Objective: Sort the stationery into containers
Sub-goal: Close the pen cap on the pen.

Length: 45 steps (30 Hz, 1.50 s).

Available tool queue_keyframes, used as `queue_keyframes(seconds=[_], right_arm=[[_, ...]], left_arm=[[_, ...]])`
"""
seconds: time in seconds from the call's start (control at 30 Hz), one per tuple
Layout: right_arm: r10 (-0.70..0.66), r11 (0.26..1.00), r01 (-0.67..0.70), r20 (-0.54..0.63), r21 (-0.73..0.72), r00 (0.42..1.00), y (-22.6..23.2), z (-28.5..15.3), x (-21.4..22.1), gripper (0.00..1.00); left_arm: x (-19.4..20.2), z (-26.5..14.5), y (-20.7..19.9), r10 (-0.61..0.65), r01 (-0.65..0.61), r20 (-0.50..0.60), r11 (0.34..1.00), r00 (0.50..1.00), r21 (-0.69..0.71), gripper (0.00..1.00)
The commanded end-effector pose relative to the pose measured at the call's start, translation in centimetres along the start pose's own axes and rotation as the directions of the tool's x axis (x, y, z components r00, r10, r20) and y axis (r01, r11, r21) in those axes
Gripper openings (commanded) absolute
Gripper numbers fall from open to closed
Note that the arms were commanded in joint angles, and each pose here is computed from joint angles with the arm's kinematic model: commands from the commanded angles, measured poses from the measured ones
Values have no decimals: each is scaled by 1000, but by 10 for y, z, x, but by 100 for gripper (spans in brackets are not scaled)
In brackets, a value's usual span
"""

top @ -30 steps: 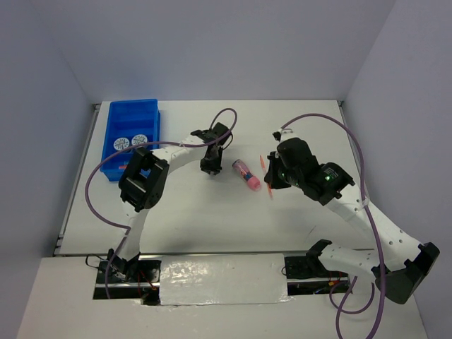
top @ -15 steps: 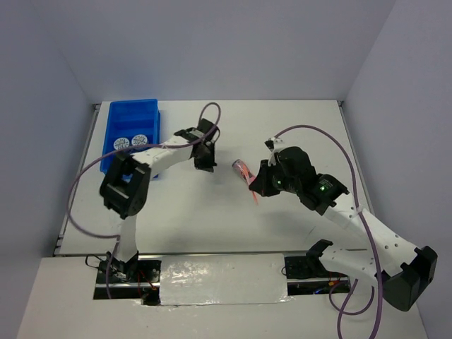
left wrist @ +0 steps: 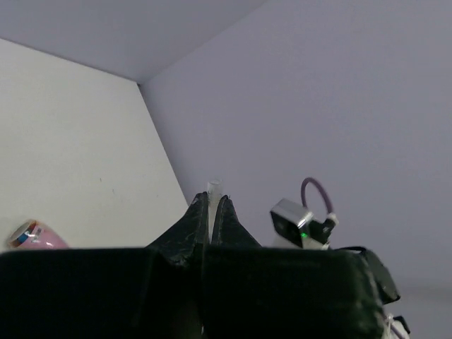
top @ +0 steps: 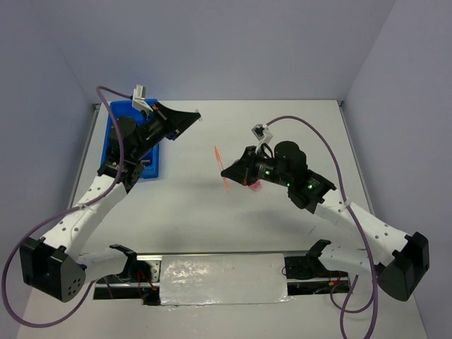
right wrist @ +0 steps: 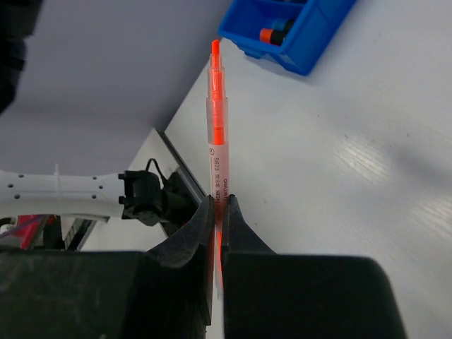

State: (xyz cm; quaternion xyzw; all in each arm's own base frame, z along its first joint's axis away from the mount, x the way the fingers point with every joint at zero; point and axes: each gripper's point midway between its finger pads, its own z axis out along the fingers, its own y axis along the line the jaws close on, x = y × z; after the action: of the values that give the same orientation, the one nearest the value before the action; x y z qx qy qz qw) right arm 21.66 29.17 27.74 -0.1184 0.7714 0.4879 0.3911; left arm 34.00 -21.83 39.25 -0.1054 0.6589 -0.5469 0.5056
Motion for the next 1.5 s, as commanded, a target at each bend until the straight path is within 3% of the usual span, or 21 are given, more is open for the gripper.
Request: queue_keyframes(seconds=[0.0,0.6,1.47], right_arm=[[-45,989,60,113,-137,993,44,4,-41,0],[-145,981,156,95,-114,985,54,12,-51,0],[-129,984,138,83,-112,988,51,21,-51,0]], left_arm=[[2,-2,-19,-105,110,-38,982,994,156,0],[9,-15,-33,-63,79,-85,976,994,203,0],[20,-25,-26,-61,81,-104,978,993,190,0]])
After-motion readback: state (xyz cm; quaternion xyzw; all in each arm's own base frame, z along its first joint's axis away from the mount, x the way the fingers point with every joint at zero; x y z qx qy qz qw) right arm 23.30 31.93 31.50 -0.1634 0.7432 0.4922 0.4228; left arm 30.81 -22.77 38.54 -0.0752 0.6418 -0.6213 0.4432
